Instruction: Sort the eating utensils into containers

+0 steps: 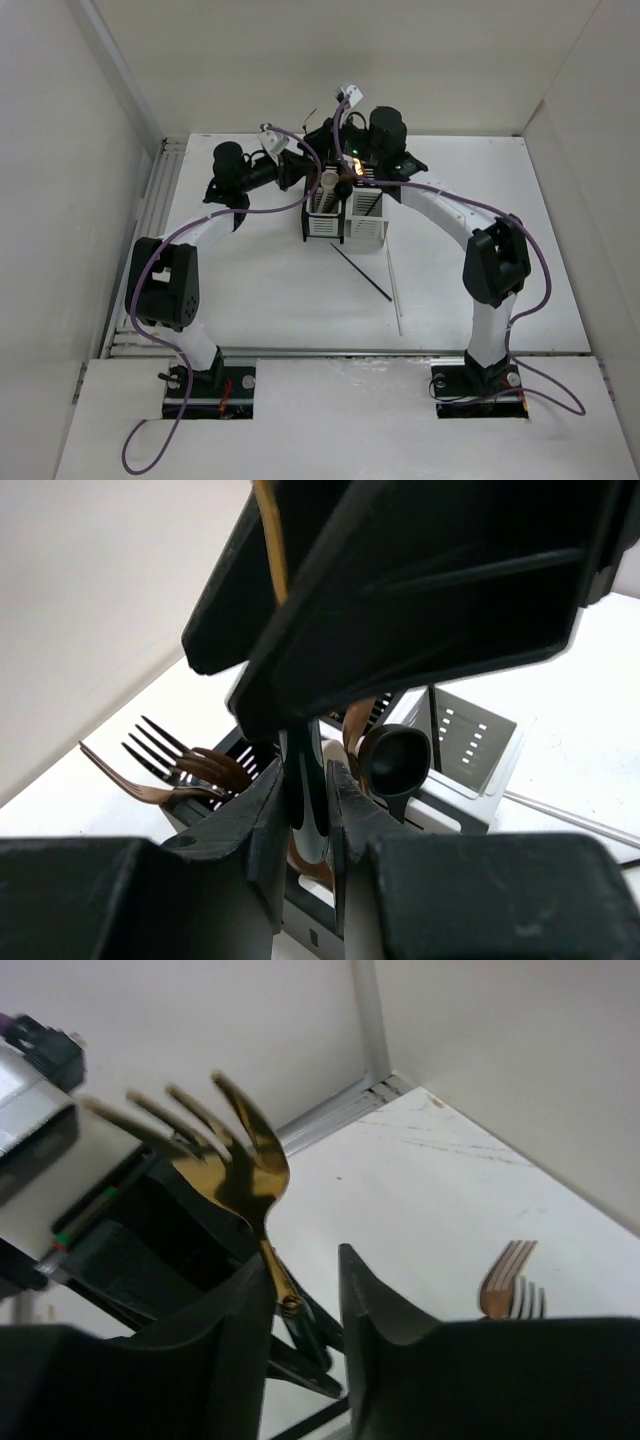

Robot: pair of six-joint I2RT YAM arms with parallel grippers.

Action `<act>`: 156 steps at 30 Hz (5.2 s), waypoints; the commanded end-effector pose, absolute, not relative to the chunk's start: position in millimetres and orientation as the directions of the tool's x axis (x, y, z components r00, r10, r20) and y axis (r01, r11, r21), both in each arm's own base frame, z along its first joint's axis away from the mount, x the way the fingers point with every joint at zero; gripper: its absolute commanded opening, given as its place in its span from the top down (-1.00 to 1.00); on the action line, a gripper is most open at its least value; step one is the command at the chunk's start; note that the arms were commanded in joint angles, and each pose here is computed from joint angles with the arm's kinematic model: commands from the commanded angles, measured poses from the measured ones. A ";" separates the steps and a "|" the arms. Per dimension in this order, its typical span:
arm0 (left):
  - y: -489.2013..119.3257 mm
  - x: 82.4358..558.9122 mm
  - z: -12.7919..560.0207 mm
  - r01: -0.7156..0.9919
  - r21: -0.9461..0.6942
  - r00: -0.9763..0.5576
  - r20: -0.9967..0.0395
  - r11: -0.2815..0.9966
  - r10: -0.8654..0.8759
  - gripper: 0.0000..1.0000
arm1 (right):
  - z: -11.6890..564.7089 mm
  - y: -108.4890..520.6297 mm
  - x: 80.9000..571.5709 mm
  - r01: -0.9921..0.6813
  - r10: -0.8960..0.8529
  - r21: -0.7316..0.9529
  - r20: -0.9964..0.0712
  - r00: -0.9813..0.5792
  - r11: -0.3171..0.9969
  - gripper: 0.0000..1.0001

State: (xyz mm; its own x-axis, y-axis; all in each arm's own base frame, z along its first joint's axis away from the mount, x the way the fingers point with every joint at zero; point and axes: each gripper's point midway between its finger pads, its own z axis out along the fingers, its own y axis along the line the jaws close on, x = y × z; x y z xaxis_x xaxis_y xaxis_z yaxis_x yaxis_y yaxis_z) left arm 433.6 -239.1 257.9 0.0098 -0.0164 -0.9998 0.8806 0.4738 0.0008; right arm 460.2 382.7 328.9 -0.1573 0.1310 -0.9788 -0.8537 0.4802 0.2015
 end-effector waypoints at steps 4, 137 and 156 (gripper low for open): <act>-248.6 409.8 268.6 0.918 0.071 0.078 -0.997 0.390 -0.001 1.00 | 383.4 368.7 465.3 -0.838 0.243 0.143 -0.970 -0.013 0.527 0.93; -114.2 460.1 275.0 0.424 -0.198 -0.019 -0.977 0.884 -0.210 -0.50 | 79.1 270.5 269.1 -0.810 -0.752 -0.108 -0.459 -0.474 0.577 -0.24; -101.6 407.1 271.6 0.366 -0.092 0.029 -0.994 0.926 -0.110 -0.58 | -3.1 235.9 247.3 -0.717 -0.687 0.011 -0.273 -0.673 0.697 -0.05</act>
State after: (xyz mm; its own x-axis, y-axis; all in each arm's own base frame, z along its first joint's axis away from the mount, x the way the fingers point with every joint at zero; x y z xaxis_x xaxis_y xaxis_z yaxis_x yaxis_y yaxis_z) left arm 414.1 -102.0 252.2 -0.0487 -0.1357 -0.9895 0.3606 0.9215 -0.1442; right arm 254.1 240.8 19.7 -0.6401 -0.6989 -0.3190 -0.7323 0.6806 -0.0216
